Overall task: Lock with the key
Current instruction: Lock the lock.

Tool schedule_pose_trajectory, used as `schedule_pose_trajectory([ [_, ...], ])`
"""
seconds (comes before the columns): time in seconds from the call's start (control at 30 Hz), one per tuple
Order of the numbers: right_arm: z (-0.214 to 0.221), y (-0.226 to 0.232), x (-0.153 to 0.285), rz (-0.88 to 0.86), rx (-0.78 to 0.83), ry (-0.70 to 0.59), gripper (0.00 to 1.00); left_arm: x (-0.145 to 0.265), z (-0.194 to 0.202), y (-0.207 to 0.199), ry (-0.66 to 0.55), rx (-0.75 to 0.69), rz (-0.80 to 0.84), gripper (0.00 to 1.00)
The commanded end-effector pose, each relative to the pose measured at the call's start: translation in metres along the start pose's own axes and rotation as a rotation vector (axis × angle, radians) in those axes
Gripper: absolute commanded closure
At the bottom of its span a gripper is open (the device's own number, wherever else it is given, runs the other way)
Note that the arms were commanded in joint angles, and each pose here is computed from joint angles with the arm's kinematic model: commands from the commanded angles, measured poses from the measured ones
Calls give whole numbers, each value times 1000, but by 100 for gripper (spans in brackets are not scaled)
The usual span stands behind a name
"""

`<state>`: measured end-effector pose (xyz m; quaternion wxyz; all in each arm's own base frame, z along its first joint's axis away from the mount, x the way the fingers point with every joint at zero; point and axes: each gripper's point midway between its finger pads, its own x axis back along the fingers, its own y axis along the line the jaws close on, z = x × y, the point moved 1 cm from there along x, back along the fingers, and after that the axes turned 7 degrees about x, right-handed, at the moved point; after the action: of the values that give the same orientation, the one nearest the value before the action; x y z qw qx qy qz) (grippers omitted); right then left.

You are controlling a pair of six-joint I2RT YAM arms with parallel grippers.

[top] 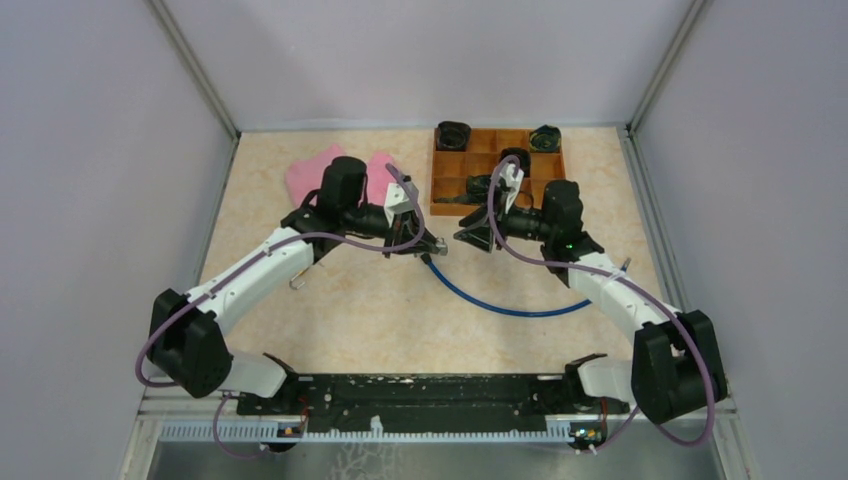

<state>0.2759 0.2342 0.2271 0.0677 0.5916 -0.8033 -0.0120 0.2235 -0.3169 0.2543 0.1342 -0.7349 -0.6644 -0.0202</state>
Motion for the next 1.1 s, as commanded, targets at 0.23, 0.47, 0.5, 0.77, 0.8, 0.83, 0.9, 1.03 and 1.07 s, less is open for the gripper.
schedule_pose_trajectory([
  [0.23, -26, 37, 4, -185, 146, -74, 49, 2, -25, 2, -69, 139, -45, 100],
  [0.47, -29, 51, 9, -232, 165, -95, 43, 0, -25, -7, -113, 289, -18, 100],
  [0.5, -30, 52, 10, -236, 164, -98, 43, 0, -25, -6, -116, 301, -21, 100],
  [0.77, -34, 53, 10, -241, 118, -74, 40, -4, -23, -6, -118, 394, -6, 100],
  [0.8, -34, 53, 10, -244, 112, -69, 39, -4, -22, -6, -117, 406, -6, 100],
  [0.83, -34, 53, 10, -247, 106, -65, 39, -4, -22, -6, -115, 412, -5, 100],
  [0.9, -34, 53, 9, -251, 100, -61, 38, -5, -21, -7, -116, 421, 1, 100],
  [1.03, -36, 55, 10, -257, 92, -59, 37, -4, -20, -8, -116, 421, 1, 100],
  [1.07, -37, 56, 10, -261, 97, -62, 37, -4, -19, -9, -116, 411, 3, 100],
])
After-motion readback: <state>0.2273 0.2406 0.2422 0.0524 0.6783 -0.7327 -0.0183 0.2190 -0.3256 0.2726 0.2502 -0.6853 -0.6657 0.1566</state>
